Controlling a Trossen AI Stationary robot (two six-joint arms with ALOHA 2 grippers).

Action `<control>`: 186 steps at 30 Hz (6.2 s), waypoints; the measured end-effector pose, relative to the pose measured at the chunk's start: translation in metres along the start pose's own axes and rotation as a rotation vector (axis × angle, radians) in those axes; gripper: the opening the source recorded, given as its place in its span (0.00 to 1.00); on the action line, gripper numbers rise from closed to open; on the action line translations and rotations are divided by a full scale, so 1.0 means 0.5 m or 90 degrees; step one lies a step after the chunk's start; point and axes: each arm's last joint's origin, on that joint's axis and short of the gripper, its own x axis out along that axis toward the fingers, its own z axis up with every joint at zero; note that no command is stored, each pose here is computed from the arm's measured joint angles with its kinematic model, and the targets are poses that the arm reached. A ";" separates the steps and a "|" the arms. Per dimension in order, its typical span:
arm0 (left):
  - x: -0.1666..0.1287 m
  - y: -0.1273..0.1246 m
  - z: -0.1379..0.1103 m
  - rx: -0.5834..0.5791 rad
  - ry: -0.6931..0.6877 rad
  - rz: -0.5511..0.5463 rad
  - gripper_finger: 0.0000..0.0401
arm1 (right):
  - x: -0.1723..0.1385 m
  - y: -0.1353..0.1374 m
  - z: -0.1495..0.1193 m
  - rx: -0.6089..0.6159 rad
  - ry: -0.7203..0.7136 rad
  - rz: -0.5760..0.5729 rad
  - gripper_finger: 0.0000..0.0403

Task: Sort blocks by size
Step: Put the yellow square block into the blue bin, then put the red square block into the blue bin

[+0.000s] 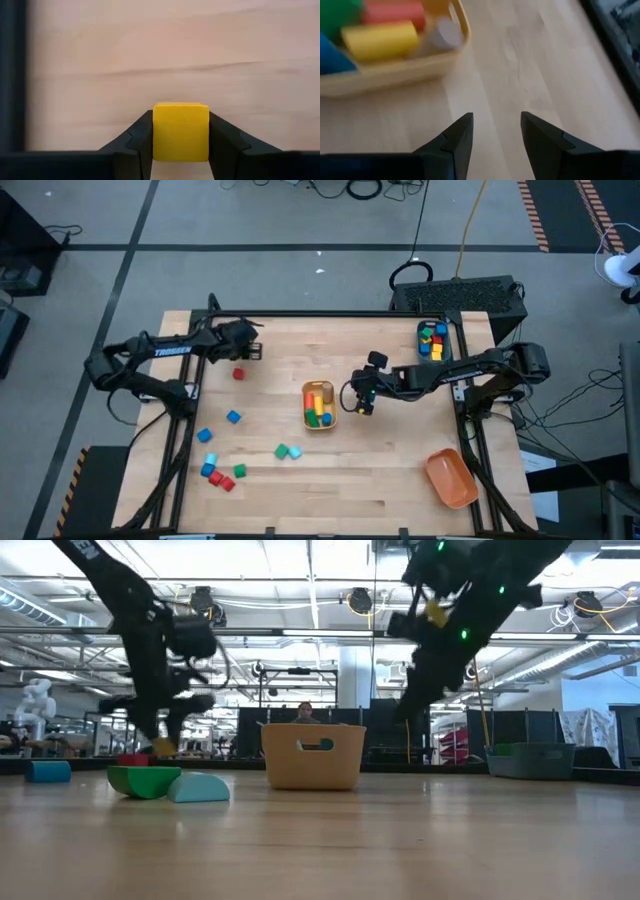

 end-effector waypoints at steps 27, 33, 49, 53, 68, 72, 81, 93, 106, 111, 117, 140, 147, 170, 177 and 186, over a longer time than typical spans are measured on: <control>-0.191 -0.247 -0.079 0.174 -0.318 -0.745 0.34 | -0.165 0.070 0.057 -0.053 -0.273 -0.025 0.37; -0.196 -0.278 -0.107 0.159 -0.328 -0.834 0.34 | -0.169 0.063 0.073 -0.104 -0.314 -0.055 0.41; -0.229 -0.301 -0.124 0.173 -0.331 -0.896 0.34 | -0.114 0.081 0.124 -0.196 -0.432 -0.142 0.72; -0.229 -0.301 -0.123 0.173 -0.332 -0.896 0.34 | -0.100 0.092 0.137 -0.219 -0.427 -0.152 0.69; -0.229 -0.301 -0.123 0.167 -0.327 -0.899 0.34 | -0.099 0.073 0.151 -0.197 -0.439 -0.164 0.36; -0.229 -0.301 -0.123 0.155 -0.316 -0.899 0.34 | -0.096 0.069 0.152 -0.204 -0.437 -0.162 0.31; -0.222 -0.301 -0.126 0.202 -0.341 -0.866 0.44 | -0.096 0.067 0.147 -0.168 -0.399 -0.224 0.29; -0.215 -0.297 -0.129 0.255 -0.342 -0.835 0.56 | -0.132 0.007 0.092 -0.063 -0.211 -0.313 0.29; -0.202 -0.289 -0.111 0.249 -0.336 -0.796 0.56 | -0.232 -0.174 -0.070 0.298 0.091 -0.365 0.29; -0.202 -0.289 -0.111 0.249 -0.337 -0.795 0.56 | -0.212 -0.194 -0.105 0.337 0.152 -0.393 0.29; -0.193 -0.287 -0.115 0.260 -0.312 -0.773 0.56 | -0.184 -0.219 -0.154 0.377 0.226 -0.427 0.29; -0.087 -0.230 -0.076 0.332 -0.215 -0.471 0.56 | -0.124 -0.296 -0.237 0.479 0.261 -0.458 0.30; -0.063 -0.206 -0.070 0.340 -0.173 -0.388 0.56 | -0.116 -0.302 -0.245 0.481 0.253 -0.452 0.40; -0.093 -0.102 -0.104 0.305 -0.056 -0.121 0.56 | -0.163 -0.214 -0.145 0.427 -0.064 -0.287 0.47; -0.090 -0.083 -0.113 0.214 -0.019 -0.062 0.56 | -0.163 -0.166 -0.116 0.390 -0.125 -0.199 0.44; -0.089 -0.051 -0.123 0.186 0.014 0.039 0.56 | -0.154 -0.156 -0.111 0.382 -0.126 -0.191 0.44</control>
